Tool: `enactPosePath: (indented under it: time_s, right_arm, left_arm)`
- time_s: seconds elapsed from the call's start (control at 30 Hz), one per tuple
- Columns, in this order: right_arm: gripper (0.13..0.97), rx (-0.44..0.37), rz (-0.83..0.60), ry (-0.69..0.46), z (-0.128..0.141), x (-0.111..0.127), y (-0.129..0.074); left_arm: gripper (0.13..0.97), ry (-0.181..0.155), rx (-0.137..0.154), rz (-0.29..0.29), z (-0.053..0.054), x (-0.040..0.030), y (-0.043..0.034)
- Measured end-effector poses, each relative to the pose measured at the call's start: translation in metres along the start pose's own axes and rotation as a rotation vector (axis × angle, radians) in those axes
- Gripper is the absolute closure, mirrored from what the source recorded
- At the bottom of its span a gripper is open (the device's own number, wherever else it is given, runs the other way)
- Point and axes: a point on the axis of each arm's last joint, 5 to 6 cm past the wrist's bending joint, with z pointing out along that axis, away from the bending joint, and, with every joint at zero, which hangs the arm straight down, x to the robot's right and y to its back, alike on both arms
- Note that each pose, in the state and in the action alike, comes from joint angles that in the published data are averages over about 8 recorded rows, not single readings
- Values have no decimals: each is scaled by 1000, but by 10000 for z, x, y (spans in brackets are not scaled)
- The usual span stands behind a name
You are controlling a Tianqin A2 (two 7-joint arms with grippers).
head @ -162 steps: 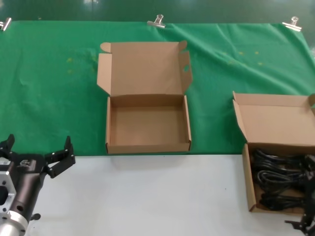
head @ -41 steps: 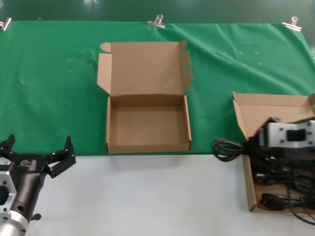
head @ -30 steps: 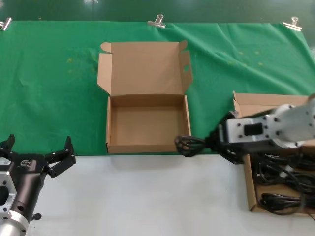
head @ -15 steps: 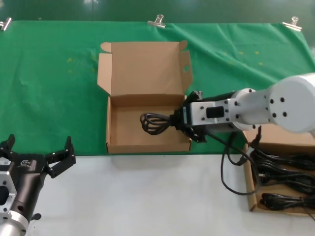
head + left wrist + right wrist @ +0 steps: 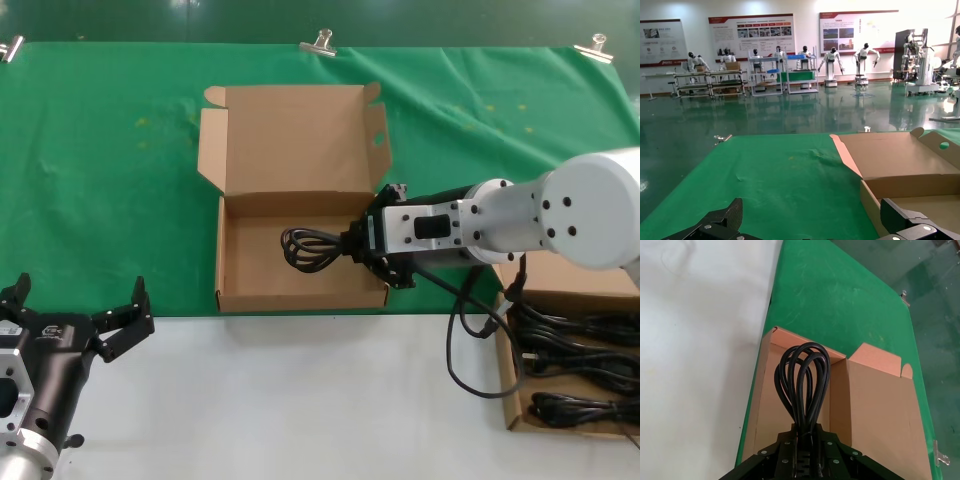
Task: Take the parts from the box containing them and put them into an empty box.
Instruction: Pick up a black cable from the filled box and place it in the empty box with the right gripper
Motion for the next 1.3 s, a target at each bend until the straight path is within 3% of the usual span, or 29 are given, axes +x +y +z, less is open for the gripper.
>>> enactPosePath:
  time_s: [0.97,1.3]
  right_arm:
    - [884,0,-9,-5,14,19,9]
    - [884,35,-46,-29,180,148,-65]
  left_arm:
    - [132,0,0,0,0,0,0]
    - [132,0,0,0,0,0,0]
